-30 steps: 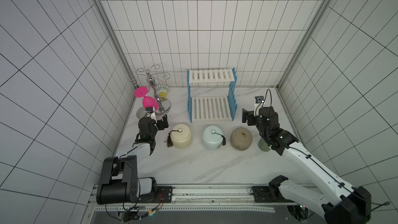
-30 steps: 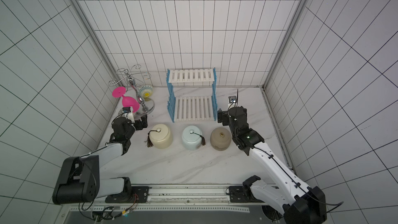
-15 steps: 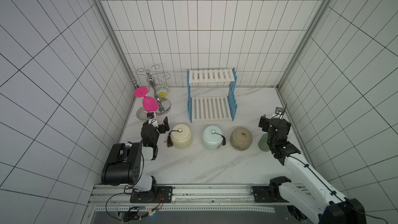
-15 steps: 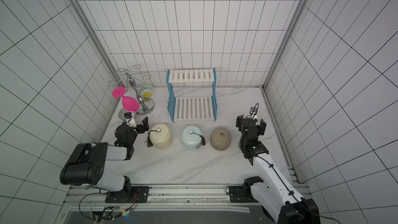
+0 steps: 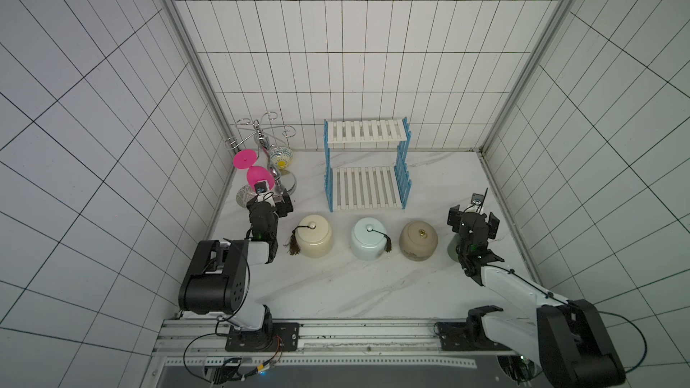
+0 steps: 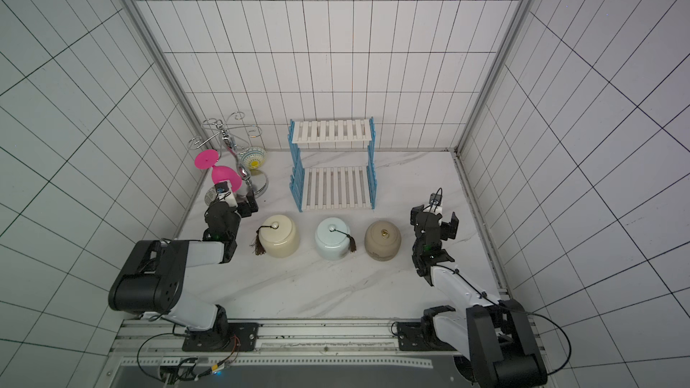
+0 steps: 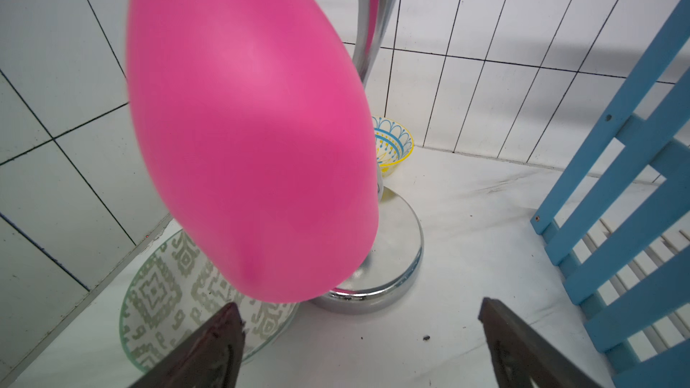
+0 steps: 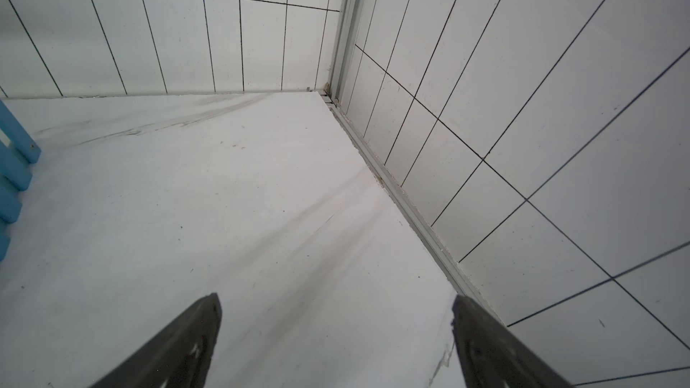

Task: Remove the tea canisters from the shelf
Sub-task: Reset both arms

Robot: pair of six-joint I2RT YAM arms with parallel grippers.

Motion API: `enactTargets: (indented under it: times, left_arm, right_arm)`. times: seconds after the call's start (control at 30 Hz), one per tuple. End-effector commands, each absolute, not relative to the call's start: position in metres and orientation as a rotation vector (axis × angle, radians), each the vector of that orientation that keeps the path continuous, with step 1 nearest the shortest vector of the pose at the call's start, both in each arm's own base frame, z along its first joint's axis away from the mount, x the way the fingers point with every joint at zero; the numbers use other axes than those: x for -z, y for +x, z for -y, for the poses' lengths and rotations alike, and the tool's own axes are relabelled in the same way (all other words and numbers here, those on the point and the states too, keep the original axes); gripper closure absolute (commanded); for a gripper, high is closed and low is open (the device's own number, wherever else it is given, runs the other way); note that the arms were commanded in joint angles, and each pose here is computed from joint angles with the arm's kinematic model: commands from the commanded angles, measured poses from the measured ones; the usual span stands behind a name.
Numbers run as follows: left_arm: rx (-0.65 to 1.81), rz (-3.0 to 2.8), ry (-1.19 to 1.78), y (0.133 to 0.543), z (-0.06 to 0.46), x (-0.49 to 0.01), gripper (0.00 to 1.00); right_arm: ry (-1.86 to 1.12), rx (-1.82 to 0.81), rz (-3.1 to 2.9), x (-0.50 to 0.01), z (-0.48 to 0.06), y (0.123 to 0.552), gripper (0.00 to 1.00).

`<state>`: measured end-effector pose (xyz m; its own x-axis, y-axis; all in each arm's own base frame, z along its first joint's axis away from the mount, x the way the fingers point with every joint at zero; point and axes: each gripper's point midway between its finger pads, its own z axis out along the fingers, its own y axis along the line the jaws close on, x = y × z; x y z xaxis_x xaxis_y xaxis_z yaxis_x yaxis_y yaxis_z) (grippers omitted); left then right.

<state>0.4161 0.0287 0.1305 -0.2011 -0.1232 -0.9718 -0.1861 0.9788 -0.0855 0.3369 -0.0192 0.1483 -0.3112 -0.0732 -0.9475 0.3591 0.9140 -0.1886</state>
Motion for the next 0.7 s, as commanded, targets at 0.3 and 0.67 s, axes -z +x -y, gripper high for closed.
enactTargets:
  times: [0.3, 0.67]
  left_arm:
    - [-0.093, -1.836, -0.264, 0.413, -0.034, -0.114, 0.01]
    - [-0.087, -1.838, -0.251, 0.413, -0.033, -0.114, 0.01]
  right_arm:
    - [0.282, 0.389, -1.781, -0.144, 0.037, 0.350, 0.01]
    - [0.271, 0.369, -1.772, -0.147, 0.036, 0.350, 0.01]
